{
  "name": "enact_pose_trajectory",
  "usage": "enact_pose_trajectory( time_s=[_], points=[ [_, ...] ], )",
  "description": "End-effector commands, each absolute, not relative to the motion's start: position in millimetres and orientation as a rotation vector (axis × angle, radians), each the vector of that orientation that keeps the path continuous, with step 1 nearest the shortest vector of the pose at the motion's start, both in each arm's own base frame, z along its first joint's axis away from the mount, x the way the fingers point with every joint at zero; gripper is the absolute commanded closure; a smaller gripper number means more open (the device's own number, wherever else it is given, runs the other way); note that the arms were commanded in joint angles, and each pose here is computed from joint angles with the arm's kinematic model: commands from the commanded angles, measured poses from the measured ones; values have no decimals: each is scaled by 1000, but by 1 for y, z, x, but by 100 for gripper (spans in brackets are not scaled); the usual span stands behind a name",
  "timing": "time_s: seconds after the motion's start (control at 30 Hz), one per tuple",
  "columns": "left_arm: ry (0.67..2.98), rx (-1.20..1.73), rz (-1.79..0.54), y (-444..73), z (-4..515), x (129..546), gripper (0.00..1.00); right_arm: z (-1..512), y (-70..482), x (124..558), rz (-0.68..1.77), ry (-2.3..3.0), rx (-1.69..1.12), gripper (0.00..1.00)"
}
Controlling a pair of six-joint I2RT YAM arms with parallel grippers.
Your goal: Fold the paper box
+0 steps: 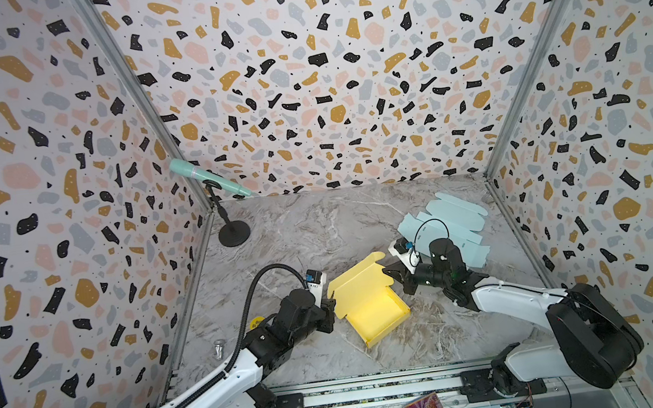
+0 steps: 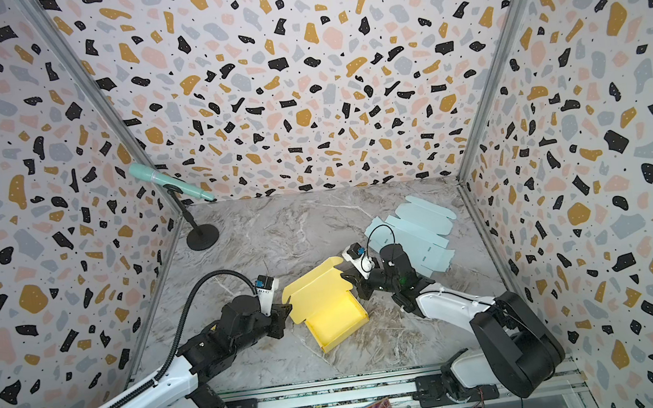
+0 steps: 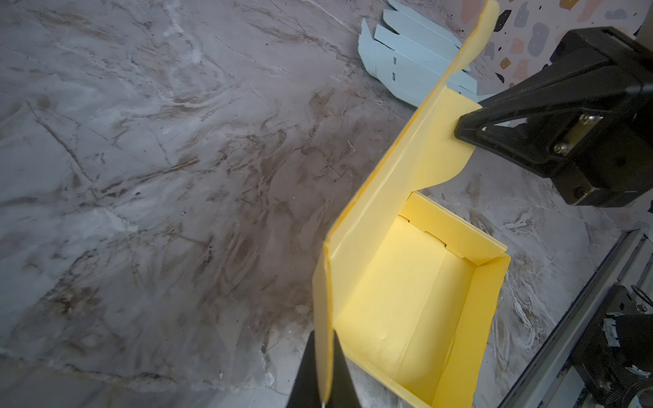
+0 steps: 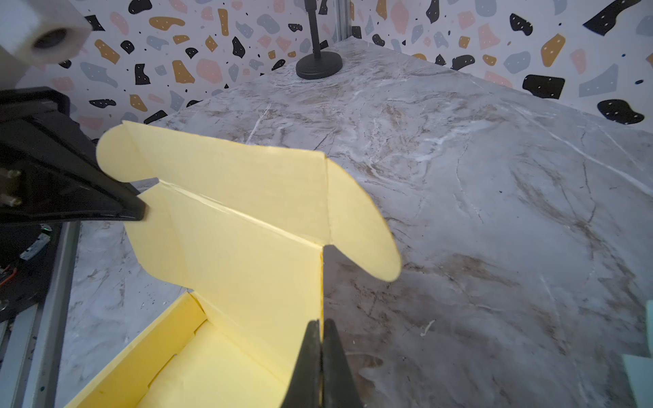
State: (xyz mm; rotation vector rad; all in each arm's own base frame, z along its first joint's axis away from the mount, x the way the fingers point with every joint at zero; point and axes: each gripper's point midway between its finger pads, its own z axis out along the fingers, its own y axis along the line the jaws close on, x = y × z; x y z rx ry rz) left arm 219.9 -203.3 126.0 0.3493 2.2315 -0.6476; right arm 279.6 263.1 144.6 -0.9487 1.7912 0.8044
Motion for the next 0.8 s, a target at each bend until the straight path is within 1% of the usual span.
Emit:
enact_pose_trajectory(
  time_s=[0.0, 0.3, 0.43, 0.53, 0.77],
  points=[
    [2187, 325, -628, -202, 140, 229, 96, 162, 264, 279, 787, 1740, -935, 100],
    [2123, 285, -545, -203, 167, 252, 99, 171, 287, 274, 774, 1704, -964, 100],
    [2102, 271, -506, -203, 175, 262, 100, 171, 297, 276, 782, 1707, -960, 96],
    [2091, 263, -487, -202, 177, 267, 100, 169, 301, 279, 784, 1724, -950, 94],
    [2065, 240, -466, -201, 176, 274, 100, 159, 307, 291, 737, 1798, -898, 94]
  ],
)
